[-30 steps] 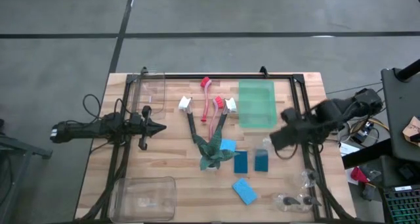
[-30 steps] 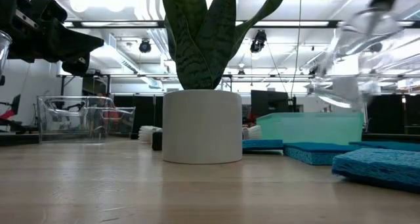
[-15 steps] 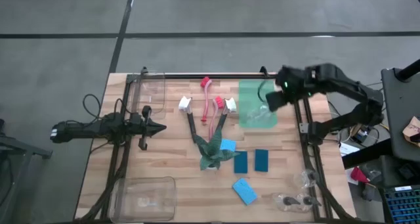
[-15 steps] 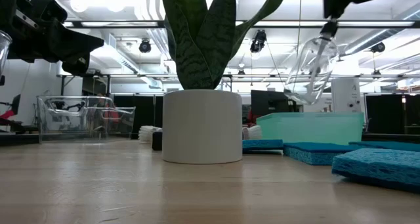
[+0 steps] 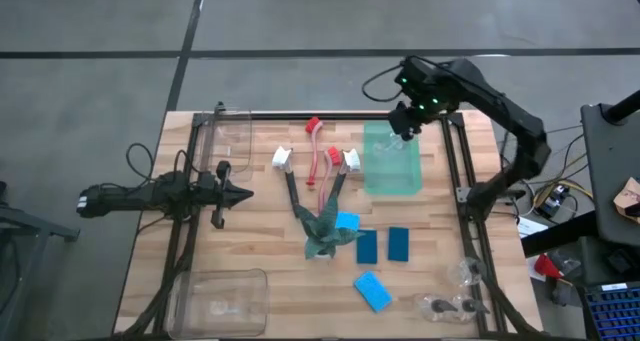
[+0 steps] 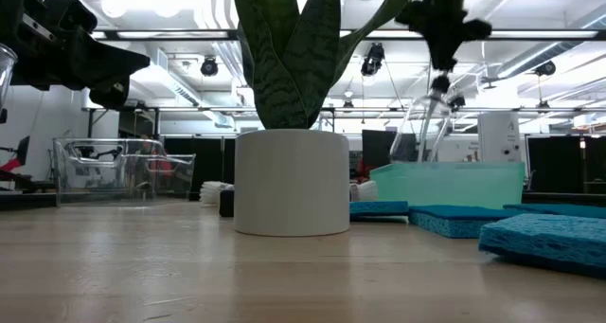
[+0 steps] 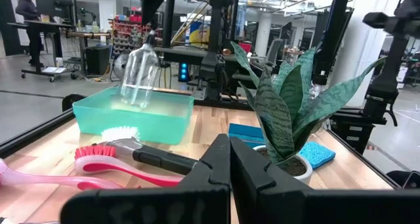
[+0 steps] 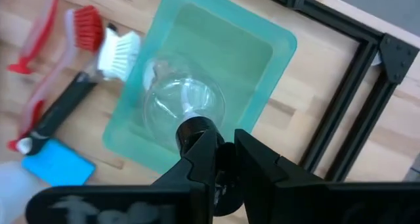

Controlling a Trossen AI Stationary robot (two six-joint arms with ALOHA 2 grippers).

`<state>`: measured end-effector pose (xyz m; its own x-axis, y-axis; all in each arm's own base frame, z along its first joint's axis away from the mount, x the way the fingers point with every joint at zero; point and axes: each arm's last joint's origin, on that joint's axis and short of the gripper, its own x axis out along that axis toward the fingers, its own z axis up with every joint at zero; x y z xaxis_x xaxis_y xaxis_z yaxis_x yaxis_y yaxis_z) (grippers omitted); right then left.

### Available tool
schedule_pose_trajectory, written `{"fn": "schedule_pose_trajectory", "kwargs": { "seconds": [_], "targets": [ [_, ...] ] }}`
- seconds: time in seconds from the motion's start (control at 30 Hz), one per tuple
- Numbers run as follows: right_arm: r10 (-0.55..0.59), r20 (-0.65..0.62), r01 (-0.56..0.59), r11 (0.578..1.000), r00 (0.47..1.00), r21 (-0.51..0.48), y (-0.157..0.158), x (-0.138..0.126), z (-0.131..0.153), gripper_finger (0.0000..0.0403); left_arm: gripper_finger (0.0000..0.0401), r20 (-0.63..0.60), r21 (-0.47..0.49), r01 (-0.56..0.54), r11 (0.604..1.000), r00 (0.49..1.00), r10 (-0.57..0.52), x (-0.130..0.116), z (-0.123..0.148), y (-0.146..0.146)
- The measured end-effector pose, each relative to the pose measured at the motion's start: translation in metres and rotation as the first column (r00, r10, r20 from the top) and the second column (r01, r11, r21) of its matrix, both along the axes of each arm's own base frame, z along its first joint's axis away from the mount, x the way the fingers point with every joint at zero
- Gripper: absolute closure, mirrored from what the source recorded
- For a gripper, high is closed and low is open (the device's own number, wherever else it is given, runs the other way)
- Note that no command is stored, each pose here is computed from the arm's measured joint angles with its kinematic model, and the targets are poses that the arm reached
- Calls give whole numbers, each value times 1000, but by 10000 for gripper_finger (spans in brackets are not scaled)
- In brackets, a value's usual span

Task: Pick & Place Kitchen Sink Supplies
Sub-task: Put the soap dispenser into the green bin

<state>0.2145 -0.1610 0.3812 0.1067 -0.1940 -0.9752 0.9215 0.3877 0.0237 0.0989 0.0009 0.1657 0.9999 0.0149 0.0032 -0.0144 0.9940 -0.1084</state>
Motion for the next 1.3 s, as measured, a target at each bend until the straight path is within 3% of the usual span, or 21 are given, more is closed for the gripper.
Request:
{"fn": "schedule_pose_trajectory", "kwargs": {
  "seconds": [0.23, 0.6, 0.9, 1.3],
  "targets": [
    [13, -66, -11, 999, 998, 35, -37, 16, -19, 360, 401, 0, 0, 0, 1000, 1000, 0, 0, 0, 0],
    [28, -31, -26, 997, 999, 79, -78, 27, -27, 360, 401, 0, 0, 0, 1000, 1000, 0, 0, 0, 0],
    [54, -76, -46, 993, 996, 113, -84, 27, -42, 360, 401, 0, 0, 0, 1000, 1000, 0, 0, 0, 0],
    [82, -33, -76, 985, 996, 152, -83, 27, -41, 360, 401, 0, 0, 0, 1000, 1000, 0, 0, 0, 0]
  ]
}}
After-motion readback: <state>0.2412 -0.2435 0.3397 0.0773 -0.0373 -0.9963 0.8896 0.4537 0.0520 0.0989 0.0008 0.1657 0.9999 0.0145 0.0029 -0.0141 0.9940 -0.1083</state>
